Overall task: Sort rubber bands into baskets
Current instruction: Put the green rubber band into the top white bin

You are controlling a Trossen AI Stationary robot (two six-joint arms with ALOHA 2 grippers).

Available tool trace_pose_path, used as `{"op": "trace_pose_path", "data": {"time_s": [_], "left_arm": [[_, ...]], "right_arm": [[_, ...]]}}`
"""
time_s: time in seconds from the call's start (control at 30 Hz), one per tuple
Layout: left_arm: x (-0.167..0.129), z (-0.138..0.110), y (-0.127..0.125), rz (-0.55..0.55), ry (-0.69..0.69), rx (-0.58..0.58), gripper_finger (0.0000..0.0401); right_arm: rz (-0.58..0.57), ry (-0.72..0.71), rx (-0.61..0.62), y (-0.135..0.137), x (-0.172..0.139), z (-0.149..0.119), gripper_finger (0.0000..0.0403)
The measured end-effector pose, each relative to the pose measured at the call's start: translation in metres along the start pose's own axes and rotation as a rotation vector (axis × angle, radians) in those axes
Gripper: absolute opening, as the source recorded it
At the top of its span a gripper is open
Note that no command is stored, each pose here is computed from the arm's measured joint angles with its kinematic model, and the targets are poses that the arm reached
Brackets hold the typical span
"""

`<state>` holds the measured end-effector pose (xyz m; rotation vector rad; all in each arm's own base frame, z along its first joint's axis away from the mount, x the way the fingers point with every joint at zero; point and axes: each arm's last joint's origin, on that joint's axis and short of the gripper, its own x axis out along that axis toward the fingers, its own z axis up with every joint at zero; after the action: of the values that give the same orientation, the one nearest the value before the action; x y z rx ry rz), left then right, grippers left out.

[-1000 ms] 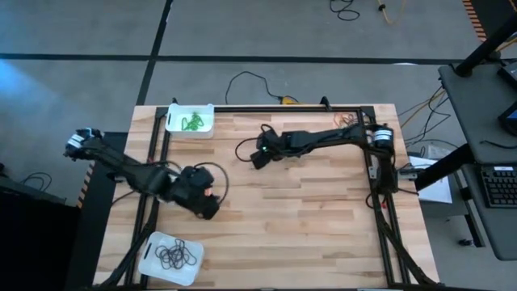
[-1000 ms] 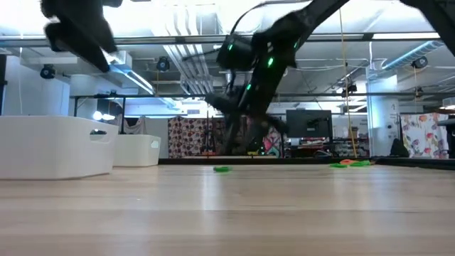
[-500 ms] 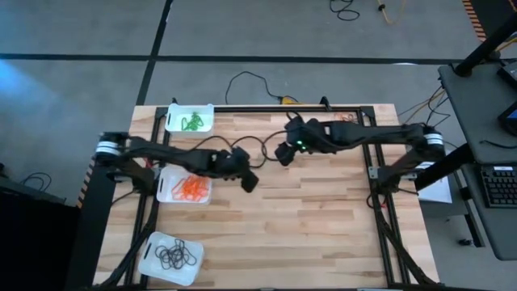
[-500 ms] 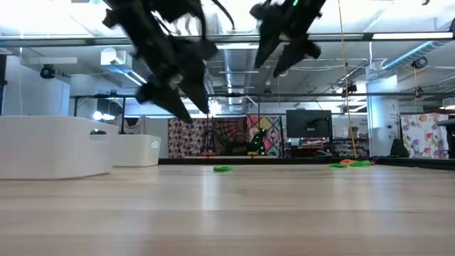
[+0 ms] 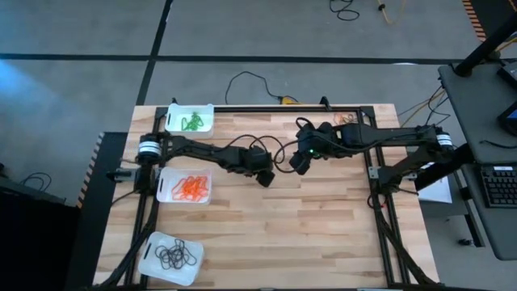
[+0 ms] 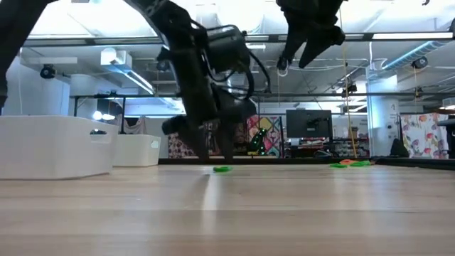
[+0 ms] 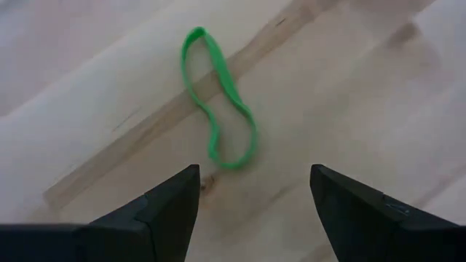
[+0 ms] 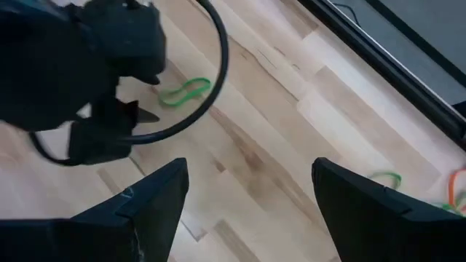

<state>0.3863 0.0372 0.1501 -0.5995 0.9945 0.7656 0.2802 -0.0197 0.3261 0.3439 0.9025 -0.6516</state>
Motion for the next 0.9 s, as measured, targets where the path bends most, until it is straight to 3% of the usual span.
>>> {"op": "trace_pose_path", "data": {"time_s": [0.27, 0.4, 0.67, 0.9], "left_arm": [[0.028, 0.006, -0.001, 0.014, 0.005, -0.013, 0.0224], [0.035, 0.008, 0.005, 0.037, 0.034, -0.014, 0.0169], [0.043, 0.018, 0.024, 0.043, 0.071, 0.074, 0.0017], [0.017, 0.026, 0.035, 0.063, 0.053, 0.226, 0.0004]], "right_arm": [[-0.017, -0.013, -0.026, -0.008, 0.005, 0.007, 0.0283], [-0.026, -0.033, 0.008, -0.015, 0.008, 0.014, 0.0283], [-0.020, -0.057, 0.097, -0.018, 0.008, 0.019, 0.0283], [-0.020, -0.057, 0.136, -0.019, 0.008, 0.019, 0.0283]]}}
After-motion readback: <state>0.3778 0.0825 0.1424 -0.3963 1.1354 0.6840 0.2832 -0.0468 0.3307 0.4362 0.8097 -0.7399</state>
